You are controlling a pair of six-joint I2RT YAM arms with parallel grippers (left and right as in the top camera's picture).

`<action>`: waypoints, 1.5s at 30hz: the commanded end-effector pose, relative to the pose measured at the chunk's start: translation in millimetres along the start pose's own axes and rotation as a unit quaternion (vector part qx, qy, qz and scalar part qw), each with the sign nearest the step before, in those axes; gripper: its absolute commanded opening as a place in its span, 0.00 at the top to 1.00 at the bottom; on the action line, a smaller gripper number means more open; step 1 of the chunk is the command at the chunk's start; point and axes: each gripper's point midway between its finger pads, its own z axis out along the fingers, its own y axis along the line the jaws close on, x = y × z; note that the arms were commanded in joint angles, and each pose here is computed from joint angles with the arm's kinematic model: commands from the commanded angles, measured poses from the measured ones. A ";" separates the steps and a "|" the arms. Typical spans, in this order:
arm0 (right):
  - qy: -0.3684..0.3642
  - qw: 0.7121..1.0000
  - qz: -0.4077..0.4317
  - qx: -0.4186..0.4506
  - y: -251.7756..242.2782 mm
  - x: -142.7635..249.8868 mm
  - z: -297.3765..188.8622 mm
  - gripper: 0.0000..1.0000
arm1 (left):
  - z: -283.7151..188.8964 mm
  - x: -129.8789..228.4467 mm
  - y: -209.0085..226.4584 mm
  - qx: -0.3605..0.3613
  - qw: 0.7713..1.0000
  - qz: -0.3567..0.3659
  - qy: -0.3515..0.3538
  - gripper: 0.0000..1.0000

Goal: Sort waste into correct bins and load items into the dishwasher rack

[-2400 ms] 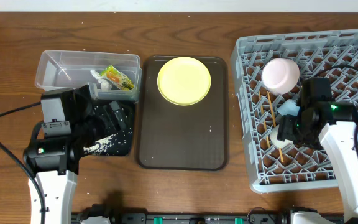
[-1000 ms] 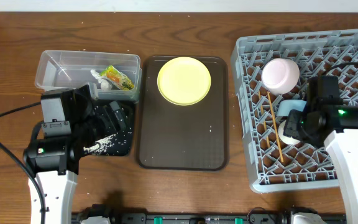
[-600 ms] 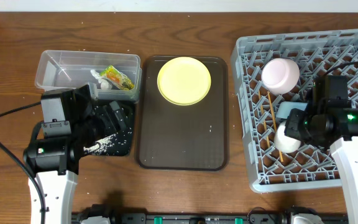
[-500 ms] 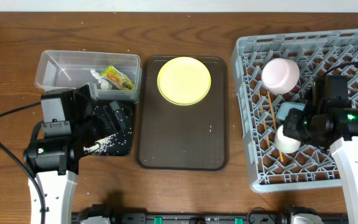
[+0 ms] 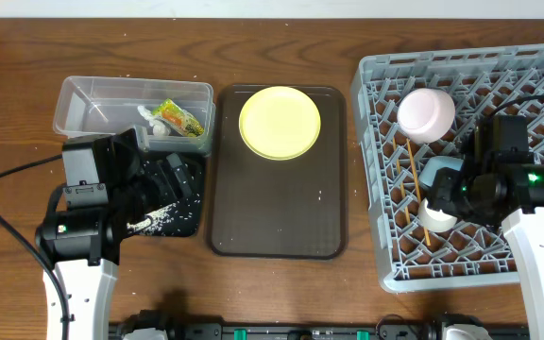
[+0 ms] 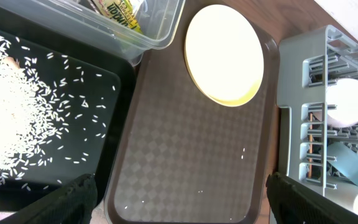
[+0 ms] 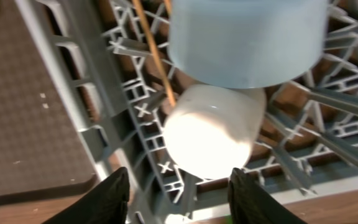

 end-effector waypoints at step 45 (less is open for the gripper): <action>0.036 0.995 -0.033 0.082 -6.8 -14.5 5.8 0.69 | -1.3 -2.1 1.0 -0.003 1.000 0.006 -0.004 0.10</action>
